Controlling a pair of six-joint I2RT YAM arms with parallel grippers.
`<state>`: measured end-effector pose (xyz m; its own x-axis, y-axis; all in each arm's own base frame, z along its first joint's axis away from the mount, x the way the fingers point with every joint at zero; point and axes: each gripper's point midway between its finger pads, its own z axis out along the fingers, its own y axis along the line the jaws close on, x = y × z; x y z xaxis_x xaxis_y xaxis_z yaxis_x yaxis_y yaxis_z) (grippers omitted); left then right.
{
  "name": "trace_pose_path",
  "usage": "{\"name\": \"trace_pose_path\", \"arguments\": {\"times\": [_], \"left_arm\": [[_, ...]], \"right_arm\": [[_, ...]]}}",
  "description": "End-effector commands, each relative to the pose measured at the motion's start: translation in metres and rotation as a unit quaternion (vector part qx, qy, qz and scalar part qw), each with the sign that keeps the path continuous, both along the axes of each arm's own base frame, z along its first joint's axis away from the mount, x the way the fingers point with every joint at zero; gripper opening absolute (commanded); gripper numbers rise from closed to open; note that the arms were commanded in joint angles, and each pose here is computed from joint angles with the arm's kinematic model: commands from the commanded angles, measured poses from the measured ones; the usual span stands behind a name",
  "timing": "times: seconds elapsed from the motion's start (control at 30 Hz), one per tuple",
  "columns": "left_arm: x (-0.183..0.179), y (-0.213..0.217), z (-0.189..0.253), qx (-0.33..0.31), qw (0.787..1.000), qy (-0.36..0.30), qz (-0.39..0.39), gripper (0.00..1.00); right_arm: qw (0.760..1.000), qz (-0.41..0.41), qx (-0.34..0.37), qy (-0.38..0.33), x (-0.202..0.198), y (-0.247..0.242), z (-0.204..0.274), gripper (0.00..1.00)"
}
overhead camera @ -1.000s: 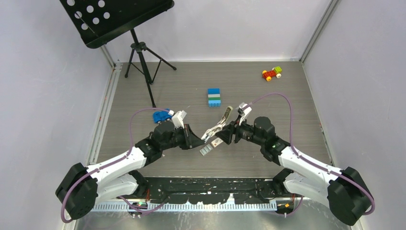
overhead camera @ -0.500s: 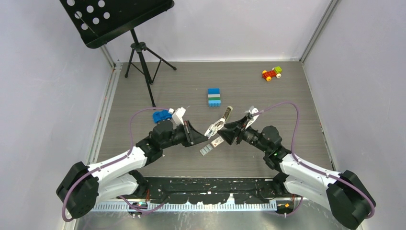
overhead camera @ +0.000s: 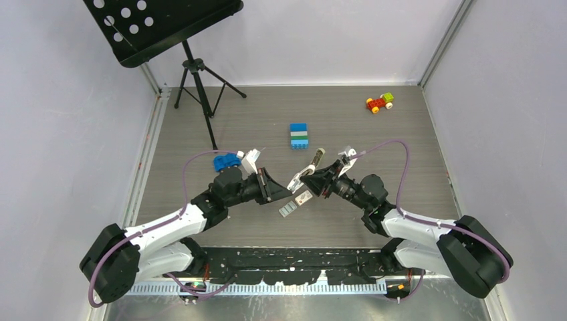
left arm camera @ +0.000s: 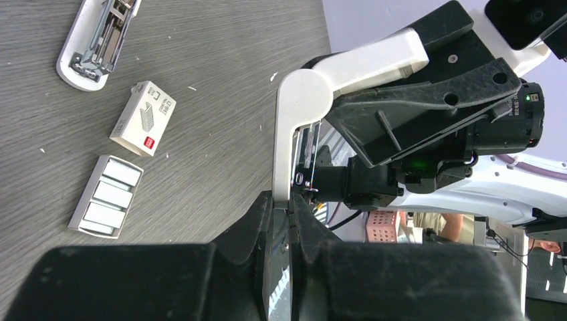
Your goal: Load the staples into the stapler
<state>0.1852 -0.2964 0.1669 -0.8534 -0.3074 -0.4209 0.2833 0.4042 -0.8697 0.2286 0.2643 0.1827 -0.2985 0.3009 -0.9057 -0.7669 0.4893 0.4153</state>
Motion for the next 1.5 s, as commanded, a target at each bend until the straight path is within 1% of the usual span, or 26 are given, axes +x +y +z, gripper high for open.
{"name": "trace_pose_path", "arguments": {"times": [0.0, 0.13, 0.27, 0.33, 0.4, 0.47, 0.63, 0.7, 0.77, 0.8, 0.93, 1.1, 1.23, 1.3, 1.47], "left_arm": [[0.0, -0.003, 0.015, -0.026, 0.999, -0.021, -0.007, 0.0], [0.0, 0.0, 0.008, -0.018, 1.0, -0.018, -0.004, 0.0], [-0.001, 0.004, 0.002, -0.002, 1.0, -0.02, -0.002, 0.01], [0.0, 0.008, -0.001, 0.014, 1.0, -0.028, 0.005, 0.12], [0.002, 0.015, -0.005, 0.037, 0.999, -0.036, 0.015, 0.28], [0.004, 0.023, -0.008, 0.063, 0.996, -0.048, 0.026, 0.44], [0.009, 0.053, -0.009, 0.138, 0.984, -0.09, 0.061, 0.82], [0.012, 0.067, -0.005, 0.171, 0.975, -0.116, 0.078, 0.9], [0.013, 0.081, 0.0, 0.203, 0.966, -0.138, 0.087, 0.95], [0.017, 0.09, 0.003, 0.222, 0.958, -0.15, 0.102, 0.97], [0.02, 0.116, 0.022, 0.276, 0.932, -0.201, 0.12, 0.99], [0.021, 0.137, 0.048, 0.321, 0.902, -0.263, 0.119, 1.0], [0.021, 0.151, 0.059, 0.351, 0.878, -0.302, 0.12, 1.0], [0.02, 0.156, 0.062, 0.359, 0.872, -0.312, 0.119, 1.0], [0.012, 0.157, 0.067, 0.364, 0.865, -0.332, 0.094, 1.0]], "right_arm": [[0.998, -0.013, 0.046, -0.043, 0.006, 0.001, 0.035, 0.28], [0.998, -0.017, 0.046, -0.043, 0.006, -0.001, 0.036, 0.15], [0.998, -0.017, 0.033, -0.04, 0.005, -0.002, 0.034, 0.06], [0.999, -0.018, 0.024, -0.038, 0.005, -0.003, 0.032, 0.03], [0.999, -0.022, 0.016, -0.036, 0.005, -0.005, 0.032, 0.0], [0.999, -0.031, 0.005, -0.03, 0.006, -0.008, 0.03, 0.0], [0.996, -0.084, -0.036, -0.008, 0.012, -0.028, 0.017, 0.0], [0.992, -0.111, -0.053, 0.001, 0.015, -0.038, 0.011, 0.0], [0.988, -0.139, -0.07, 0.01, 0.018, -0.049, 0.005, 0.0], [0.984, -0.157, -0.079, 0.016, 0.02, -0.056, 0.001, 0.0], [0.967, -0.226, -0.111, 0.039, 0.03, -0.082, -0.016, 0.0], [0.952, -0.268, -0.134, 0.065, 0.041, -0.093, -0.04, 0.0], [0.945, -0.288, -0.135, 0.081, 0.052, -0.092, -0.056, 0.0], [0.944, -0.291, -0.134, 0.084, 0.058, -0.09, -0.062, 0.0], [0.944, -0.289, -0.136, 0.086, 0.07, -0.083, -0.075, 0.0]]}}
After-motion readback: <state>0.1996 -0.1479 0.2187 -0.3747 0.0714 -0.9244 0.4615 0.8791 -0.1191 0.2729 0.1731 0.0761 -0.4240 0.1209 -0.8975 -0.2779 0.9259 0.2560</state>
